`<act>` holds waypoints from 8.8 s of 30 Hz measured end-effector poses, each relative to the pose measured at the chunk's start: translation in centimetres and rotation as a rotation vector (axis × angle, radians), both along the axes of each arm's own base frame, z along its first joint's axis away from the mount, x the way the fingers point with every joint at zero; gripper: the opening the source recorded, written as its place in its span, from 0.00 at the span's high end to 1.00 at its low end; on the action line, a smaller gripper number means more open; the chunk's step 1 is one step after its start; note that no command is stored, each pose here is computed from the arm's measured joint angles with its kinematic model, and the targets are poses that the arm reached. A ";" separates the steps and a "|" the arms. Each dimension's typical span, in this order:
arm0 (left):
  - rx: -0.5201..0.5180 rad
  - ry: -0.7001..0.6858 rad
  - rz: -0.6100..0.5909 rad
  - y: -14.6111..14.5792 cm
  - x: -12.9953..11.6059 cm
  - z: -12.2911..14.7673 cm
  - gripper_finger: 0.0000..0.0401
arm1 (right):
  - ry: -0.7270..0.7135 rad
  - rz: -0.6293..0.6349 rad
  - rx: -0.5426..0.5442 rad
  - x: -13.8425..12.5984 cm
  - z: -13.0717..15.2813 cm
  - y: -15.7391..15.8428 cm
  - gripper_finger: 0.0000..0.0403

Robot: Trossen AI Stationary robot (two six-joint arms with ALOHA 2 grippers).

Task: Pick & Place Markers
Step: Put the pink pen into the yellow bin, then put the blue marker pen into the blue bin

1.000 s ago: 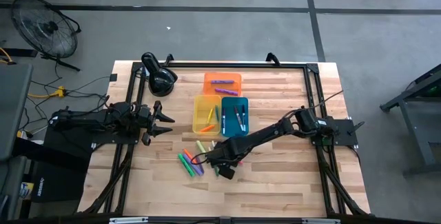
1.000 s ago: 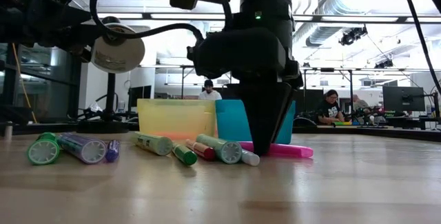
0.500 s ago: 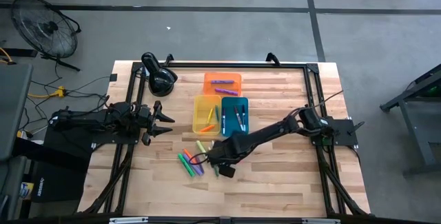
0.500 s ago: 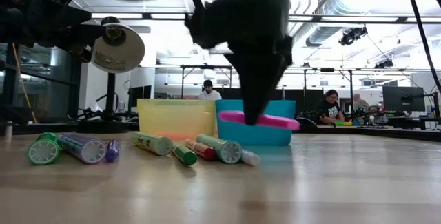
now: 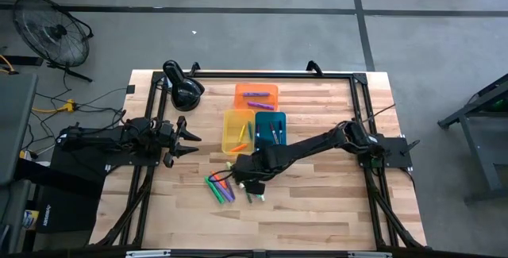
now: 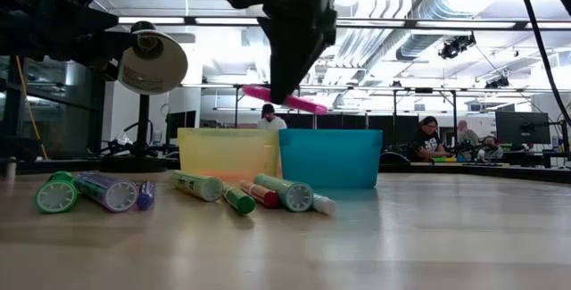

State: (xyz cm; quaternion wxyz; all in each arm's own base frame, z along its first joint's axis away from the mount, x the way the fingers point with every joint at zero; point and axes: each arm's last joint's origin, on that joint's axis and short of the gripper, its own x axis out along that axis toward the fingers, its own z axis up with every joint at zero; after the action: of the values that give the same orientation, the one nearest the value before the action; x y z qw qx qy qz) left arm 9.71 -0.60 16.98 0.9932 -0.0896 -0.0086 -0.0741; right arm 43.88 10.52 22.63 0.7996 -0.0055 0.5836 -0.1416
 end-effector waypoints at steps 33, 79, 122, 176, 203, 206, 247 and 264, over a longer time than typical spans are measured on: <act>0.000 0.000 0.000 0.0 0.0 0.0 0.58 | -0.109 0.148 -0.191 4.8 -3.0 -8.0 0.91; 0.000 0.000 0.000 0.0 0.0 0.0 0.58 | -0.145 -0.073 -0.267 5.0 -2.0 -7.0 0.59; 0.000 0.000 0.000 0.0 0.0 0.0 0.58 | 0.108 -0.402 0.203 0.7 -5.3 0.9 0.56; 0.000 0.000 0.000 0.0 0.0 0.0 0.58 | 0.151 -0.526 0.228 0.4 -7.7 3.1 0.55; 0.000 0.000 0.000 0.0 0.0 0.0 0.58 | 0.188 -0.567 0.316 -0.9 -10.7 3.7 0.55; 0.000 0.000 0.000 0.0 0.0 0.0 0.58 | 0.190 -0.569 0.315 -1.0 -10.7 4.0 0.55; 0.000 0.000 0.000 0.0 0.0 0.0 0.58 | 0.238 -0.465 0.342 -1.1 -10.7 3.9 0.76; 0.000 0.000 0.000 0.0 0.0 0.0 0.58 | 0.263 -0.343 0.310 -1.3 -10.7 4.1 0.95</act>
State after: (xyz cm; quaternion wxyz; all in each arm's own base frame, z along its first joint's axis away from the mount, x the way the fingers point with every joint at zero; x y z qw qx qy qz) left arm 9.71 -0.60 16.98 0.9932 -0.0897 -0.0085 -0.0741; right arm 42.57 14.63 11.97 0.6726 0.1976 0.6895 -0.1821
